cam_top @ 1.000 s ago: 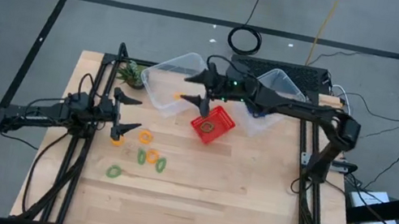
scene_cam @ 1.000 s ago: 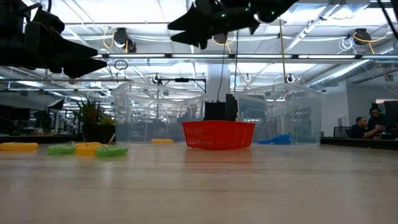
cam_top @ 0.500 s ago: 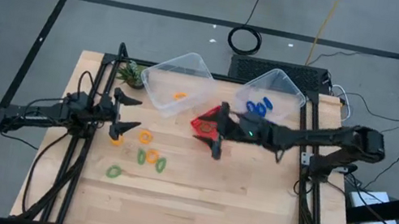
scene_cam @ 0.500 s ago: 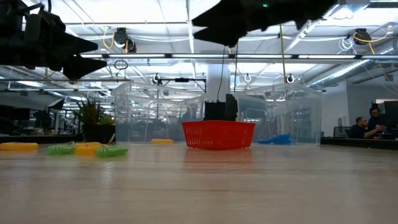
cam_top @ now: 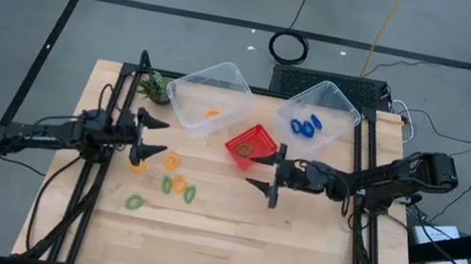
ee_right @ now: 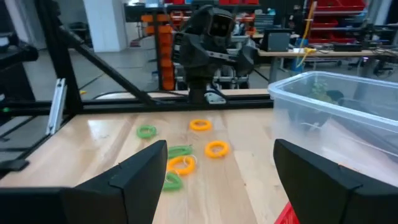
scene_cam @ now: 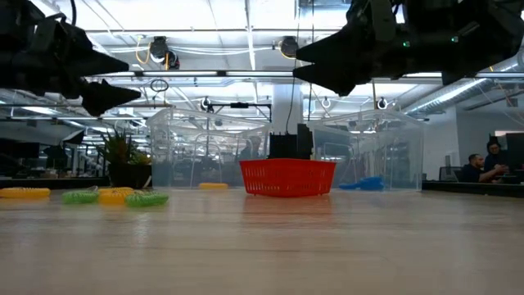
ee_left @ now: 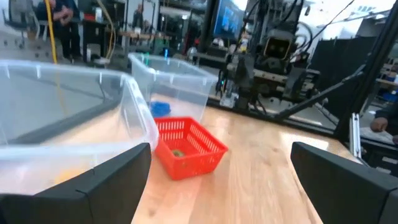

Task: Sort spring keychains
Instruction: Put the green spring keychain into the red bin

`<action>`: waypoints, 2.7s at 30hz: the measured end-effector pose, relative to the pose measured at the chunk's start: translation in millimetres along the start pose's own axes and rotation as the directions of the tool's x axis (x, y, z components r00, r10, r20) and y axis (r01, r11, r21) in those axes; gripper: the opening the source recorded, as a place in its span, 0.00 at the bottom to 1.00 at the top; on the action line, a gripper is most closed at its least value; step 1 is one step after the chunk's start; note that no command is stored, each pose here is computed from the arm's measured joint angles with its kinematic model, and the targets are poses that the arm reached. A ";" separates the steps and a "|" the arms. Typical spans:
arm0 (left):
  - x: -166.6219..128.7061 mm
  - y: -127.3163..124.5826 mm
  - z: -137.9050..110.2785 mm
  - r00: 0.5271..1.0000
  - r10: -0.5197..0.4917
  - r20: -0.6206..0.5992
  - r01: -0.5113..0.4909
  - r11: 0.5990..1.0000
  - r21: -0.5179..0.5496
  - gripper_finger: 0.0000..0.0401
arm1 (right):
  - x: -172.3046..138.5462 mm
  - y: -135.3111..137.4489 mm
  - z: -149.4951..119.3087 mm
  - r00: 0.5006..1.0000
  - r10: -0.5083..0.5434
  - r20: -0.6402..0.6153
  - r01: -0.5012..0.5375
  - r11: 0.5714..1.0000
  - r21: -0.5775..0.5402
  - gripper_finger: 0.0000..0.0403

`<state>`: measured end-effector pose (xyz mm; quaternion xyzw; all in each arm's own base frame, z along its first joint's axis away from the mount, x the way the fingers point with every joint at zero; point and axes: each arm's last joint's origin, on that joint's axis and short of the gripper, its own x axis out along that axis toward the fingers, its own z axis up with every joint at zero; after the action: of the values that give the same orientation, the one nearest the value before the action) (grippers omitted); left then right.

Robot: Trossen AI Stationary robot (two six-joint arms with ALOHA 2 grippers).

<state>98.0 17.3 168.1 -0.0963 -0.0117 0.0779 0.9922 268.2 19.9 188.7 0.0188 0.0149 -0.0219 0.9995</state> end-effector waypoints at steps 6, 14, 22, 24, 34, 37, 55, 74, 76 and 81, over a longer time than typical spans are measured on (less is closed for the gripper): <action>4.6 -1.2 -3.2 0.996 0.016 -0.084 -0.020 0.999 -0.050 0.98 | -0.1 -0.3 -0.3 1.000 -0.001 -0.001 0.001 1.000 -0.019 0.69; 12.0 -16.0 26.6 0.969 -0.018 -0.245 -0.005 0.995 -0.096 0.98 | -0.1 -0.3 -0.4 1.000 -0.001 -0.002 0.001 1.000 -0.027 0.69; 27.7 -33.2 55.7 0.865 -0.005 -0.501 -0.046 0.995 -0.088 0.98 | -0.1 -0.3 -0.7 1.000 0.000 -0.006 0.000 0.999 -0.035 0.69; 32.6 -36.9 59.5 0.832 -0.005 -0.555 -0.061 0.993 -0.100 0.98 | -0.1 -0.3 -0.7 1.000 0.000 -0.006 0.000 0.999 -0.035 0.69; 51.6 -54.7 65.6 0.578 -0.069 -0.813 -0.151 0.970 -0.190 0.98 | -0.1 -0.3 -0.7 1.000 0.000 -0.005 0.000 0.998 -0.065 0.69; 52.4 -59.7 60.6 0.464 -0.111 -0.879 -0.200 0.953 -0.226 0.98 | -0.1 -0.3 -0.7 1.000 0.000 -0.005 0.000 0.998 -0.065 0.69; 43.2 -105.0 20.2 -0.073 -0.357 -0.931 -0.559 0.788 -0.258 0.98 | -0.1 -0.2 -1.2 1.000 0.003 -0.010 -0.003 1.000 -0.029 0.69; 49.9 -167.3 19.7 -0.080 0.090 -0.993 -0.485 0.867 0.117 0.98 | -3.4 20.8 -2.6 0.997 0.081 -0.018 -0.081 0.996 -0.047 0.69; 50.5 -173.8 11.5 -0.106 0.117 -0.988 -0.469 0.870 0.153 0.98 | -3.4 20.7 -2.4 0.997 0.080 -0.016 -0.080 0.995 -0.053 0.69; 48.7 -182.3 -3.7 -0.157 0.150 -0.976 -0.441 0.874 0.206 0.98 | -3.4 20.5 -2.0 0.997 0.078 -0.012 -0.079 0.995 -0.068 0.69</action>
<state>174.0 -152.4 200.0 -0.2204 0.7262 0.2076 0.6172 265.7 40.6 187.6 -0.0148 0.0194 0.0180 0.9995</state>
